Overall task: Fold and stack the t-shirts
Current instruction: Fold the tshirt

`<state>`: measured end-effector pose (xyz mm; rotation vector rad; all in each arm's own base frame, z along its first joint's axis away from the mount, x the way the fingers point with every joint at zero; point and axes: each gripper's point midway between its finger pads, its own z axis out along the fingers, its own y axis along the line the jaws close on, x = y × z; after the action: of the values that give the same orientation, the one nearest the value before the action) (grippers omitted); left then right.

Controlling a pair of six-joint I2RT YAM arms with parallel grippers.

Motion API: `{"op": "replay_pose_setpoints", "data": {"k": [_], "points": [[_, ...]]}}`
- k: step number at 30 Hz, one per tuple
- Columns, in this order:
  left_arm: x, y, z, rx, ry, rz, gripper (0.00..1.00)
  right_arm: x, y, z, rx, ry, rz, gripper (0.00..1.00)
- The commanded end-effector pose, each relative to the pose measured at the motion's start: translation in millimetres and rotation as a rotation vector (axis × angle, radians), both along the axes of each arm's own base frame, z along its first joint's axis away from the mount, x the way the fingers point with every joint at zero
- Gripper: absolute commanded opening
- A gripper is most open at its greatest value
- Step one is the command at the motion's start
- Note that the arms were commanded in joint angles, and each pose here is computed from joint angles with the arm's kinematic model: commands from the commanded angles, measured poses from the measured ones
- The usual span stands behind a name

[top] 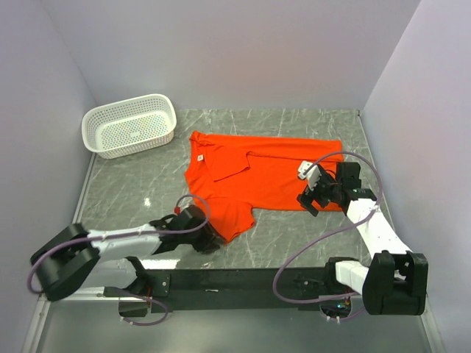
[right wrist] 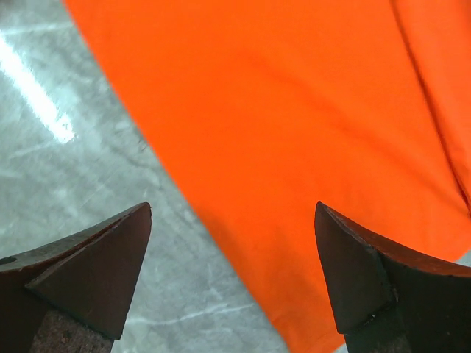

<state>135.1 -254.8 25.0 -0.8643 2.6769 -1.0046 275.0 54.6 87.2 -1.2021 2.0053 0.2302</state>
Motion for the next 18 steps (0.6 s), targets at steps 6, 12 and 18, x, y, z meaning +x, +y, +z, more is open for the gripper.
{"op": "replay_pose_setpoints", "data": {"k": [6, 12, 18], "points": [[6.8, -6.0, -36.7, 0.218, 0.139, 0.127, 0.46, 8.7, 2.2, 12.0, 0.070, -0.061, -0.093, 0.98], [12.0, 7.0, -44.3, 0.292, 0.107, 0.145, 0.37, 7.1, -4.9, 15.2, 0.058, -0.073, -0.105, 0.98], [22.5, 12.2, -27.7, 0.297, 0.000, 0.123, 0.00, 6.1, -7.9, 17.1, 0.052, -0.056, -0.104, 0.98]]}}
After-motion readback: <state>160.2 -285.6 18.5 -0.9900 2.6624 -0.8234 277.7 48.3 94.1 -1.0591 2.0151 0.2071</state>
